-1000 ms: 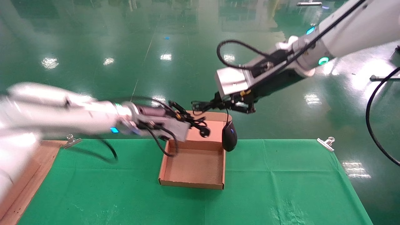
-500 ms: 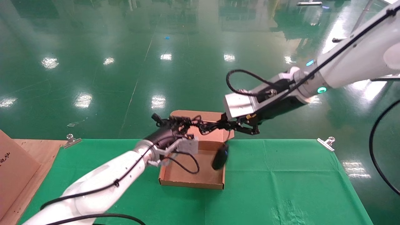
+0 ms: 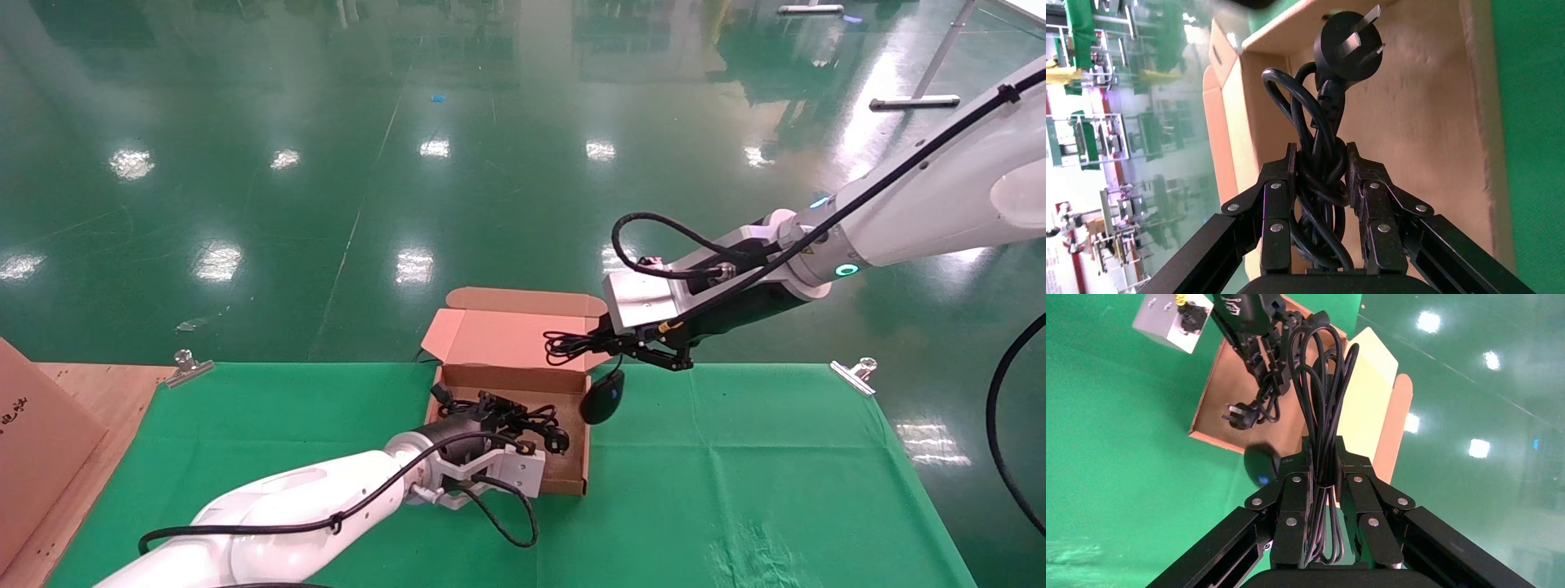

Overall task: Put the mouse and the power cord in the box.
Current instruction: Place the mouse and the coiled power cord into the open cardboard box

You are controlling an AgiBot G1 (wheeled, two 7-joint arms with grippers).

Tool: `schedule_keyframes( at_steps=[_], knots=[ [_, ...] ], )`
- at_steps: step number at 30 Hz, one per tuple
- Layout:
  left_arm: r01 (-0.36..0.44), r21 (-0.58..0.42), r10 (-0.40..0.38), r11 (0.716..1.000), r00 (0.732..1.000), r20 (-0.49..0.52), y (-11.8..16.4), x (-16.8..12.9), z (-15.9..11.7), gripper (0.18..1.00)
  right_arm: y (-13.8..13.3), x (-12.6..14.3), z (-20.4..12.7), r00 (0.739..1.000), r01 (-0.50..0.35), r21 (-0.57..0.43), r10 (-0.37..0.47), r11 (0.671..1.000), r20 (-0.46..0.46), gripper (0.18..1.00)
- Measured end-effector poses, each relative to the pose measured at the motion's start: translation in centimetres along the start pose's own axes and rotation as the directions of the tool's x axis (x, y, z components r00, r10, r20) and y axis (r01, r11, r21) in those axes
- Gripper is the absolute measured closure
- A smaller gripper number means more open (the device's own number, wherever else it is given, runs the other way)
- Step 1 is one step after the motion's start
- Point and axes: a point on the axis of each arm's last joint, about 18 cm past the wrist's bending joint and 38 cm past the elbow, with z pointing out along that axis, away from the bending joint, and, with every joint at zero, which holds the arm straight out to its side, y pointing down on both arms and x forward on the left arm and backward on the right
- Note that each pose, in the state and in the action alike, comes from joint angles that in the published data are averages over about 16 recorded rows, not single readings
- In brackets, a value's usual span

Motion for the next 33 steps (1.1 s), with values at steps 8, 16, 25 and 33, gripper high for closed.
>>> schedule_keyframes(
  at_steps=[8, 16, 25, 33],
  knots=[
    [-0.004, -0.003, 0.004, 1.0, 1.0, -0.004, -0.1, 0.1, 0.2, 0.82, 0.0, -0.3, 0.2, 1.0, -0.004, 0.008, 0.004, 1.0, 0.007, 0.94],
    [0.035, 0.01, -0.035, 0.999, 0.999, 0.008, 0.0, -0.5, -0.2, 0.745, -0.7, -0.3, 0.4, 1.0, 0.002, 0.027, -0.002, 1.0, 0.019, 0.94],
    [0.168, 0.07, -0.173, 0.983, 0.983, 0.067, 3.2, -2.9, -4.2, 0.592, -2.3, 0.0, 1.5, 0.999, 0.022, 0.052, -0.024, 0.998, 0.024, 0.94],
    [0.279, 0.117, -0.293, 0.953, 0.947, 0.134, 8.7, -4.7, -11.3, 0.425, -4.4, 0.5, 3.9, 0.999, 0.054, 0.068, -0.054, 0.996, -0.007, 0.94]
  ],
)
